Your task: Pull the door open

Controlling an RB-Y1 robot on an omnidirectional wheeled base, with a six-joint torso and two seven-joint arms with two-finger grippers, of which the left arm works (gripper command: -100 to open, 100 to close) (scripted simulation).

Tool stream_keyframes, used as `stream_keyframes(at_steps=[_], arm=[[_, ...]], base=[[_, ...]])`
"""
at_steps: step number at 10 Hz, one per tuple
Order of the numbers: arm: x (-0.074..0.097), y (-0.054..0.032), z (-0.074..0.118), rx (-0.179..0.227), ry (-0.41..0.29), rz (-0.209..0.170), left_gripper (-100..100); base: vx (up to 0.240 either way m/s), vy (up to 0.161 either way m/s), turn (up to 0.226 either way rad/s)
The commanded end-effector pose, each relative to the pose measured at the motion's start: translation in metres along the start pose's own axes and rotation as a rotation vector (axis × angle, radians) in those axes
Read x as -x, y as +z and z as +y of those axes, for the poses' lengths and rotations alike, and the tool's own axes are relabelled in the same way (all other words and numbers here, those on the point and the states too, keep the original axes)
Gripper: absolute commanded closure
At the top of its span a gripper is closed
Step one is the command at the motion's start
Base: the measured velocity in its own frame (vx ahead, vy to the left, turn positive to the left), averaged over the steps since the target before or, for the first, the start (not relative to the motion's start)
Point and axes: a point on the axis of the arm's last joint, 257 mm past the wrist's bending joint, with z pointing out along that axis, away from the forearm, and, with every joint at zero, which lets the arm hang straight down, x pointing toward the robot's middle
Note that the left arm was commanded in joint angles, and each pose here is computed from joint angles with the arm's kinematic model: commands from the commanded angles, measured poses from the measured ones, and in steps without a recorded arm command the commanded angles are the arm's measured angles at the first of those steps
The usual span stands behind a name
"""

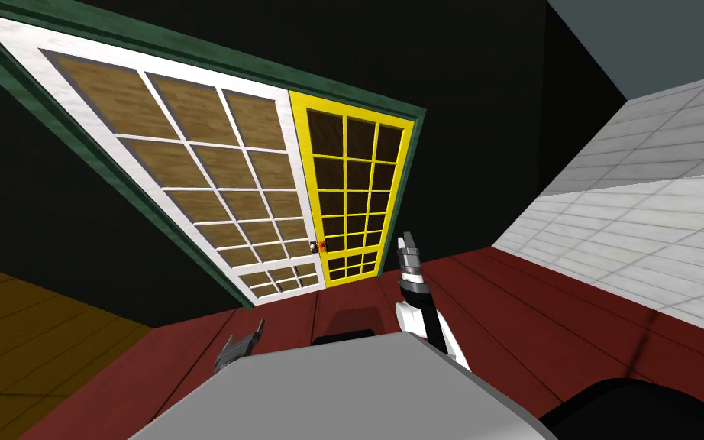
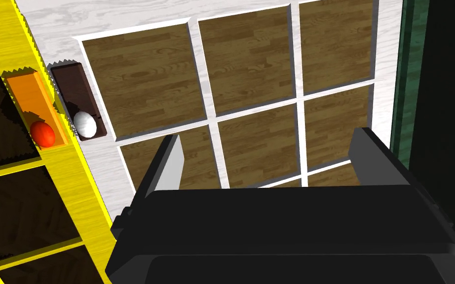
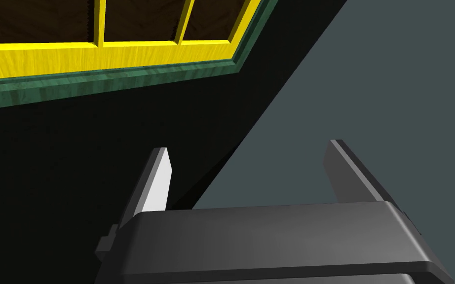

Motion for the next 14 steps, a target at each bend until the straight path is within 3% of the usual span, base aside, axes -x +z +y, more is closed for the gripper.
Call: stream_keyframes(at_steps=[1, 6, 7, 8, 10, 11, 14], arm=[[0.007, 0.0068, -0.009, -0.002, -0.008, -0.016, -100], [0.043, 0.0377, -0.053, -0.043, -0.043, -0.094, -100], [0.043, 0.0377, -0.053, -0.043, -0.043, -0.094, -100], [0.056, 0.0469, -0.068, -0.062, -0.053, -0.122, -100], [0.063, 0.0513, -0.076, -0.072, -0.059, -0.136, -100], [0.078, 0.0596, -0.093, -0.092, -0.069, -0.164, -100], [0.090, 0.0658, -0.106, -0.109, -0.078, -0.188, -100]], base=[[0.180, 0.033, -0.100], [0.199, 0.021, -0.148], [0.132, 0.039, -0.045], [0.157, 0.023, -0.105], [0.153, 0.014, -0.098], [0.156, 0.042, -0.137], [0.161, 0.029, -0.070]])
